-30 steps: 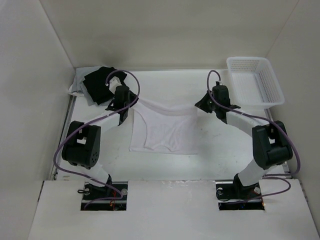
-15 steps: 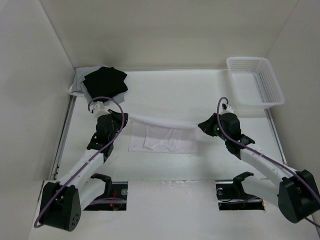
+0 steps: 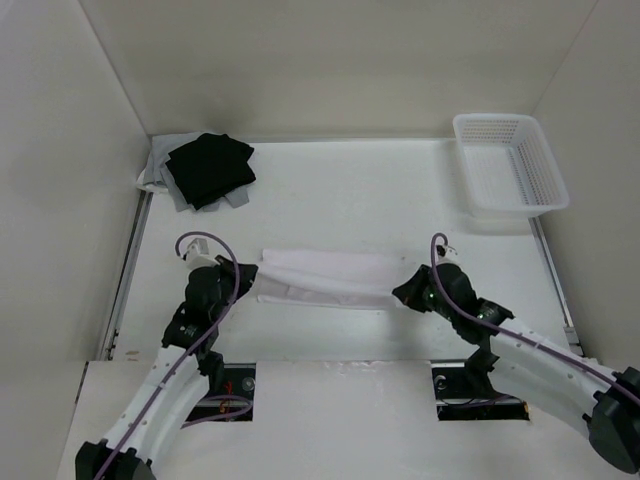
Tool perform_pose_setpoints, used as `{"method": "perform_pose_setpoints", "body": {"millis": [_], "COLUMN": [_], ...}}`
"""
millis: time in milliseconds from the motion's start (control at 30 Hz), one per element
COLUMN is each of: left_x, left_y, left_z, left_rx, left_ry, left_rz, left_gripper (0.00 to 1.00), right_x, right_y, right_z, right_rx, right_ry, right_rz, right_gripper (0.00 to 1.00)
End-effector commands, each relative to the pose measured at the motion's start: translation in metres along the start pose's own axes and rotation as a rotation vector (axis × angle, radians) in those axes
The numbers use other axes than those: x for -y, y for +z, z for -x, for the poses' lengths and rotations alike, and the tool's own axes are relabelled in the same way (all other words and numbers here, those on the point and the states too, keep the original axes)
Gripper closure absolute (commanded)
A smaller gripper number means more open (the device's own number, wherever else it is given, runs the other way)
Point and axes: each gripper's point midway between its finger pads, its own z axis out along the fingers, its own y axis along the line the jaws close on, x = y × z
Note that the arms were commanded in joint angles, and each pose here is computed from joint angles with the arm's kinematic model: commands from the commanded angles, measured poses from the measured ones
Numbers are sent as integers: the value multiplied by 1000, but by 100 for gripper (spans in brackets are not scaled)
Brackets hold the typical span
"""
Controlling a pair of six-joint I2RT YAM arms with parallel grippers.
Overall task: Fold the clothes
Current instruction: Fold the tank top
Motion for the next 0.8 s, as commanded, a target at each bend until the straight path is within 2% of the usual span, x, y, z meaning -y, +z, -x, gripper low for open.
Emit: {"method": "perform_pose_setpoints", "body": {"millis": [0,100,167,333,500,600,767], "left_x": [-17,-30,-36,-27,-10,-1,20], "left_y": [-8,-11,-11,-13,-17,-12,-4], "left_z": [-16,-30,-36,-18,-2,-3,-15], "left_rx": [-49,-88,-102,-54,-3,2,-11], "left_ry": [-15,-17,-25,-24,-14,-10,32], "left_rz": [42,70,81,75,37,16,-28], "left_gripper": [98,96,91,75,75,76,76], "right_x": [7,19,23,19,5,9,17], "right_y": [-4,-7,-9,-12,-11,2,26], "right_z": [-9,-27,-39,-40,-17,-6,-3], "right_rx": [6,-29,-50,-44,27,38,8], "right_ry": [63,100,123,102,81,98,127], "right_rz": [-60,-109,-123,-125,-51,-49,-20], "right_gripper": [100,100,100,71,56,53,56]}}
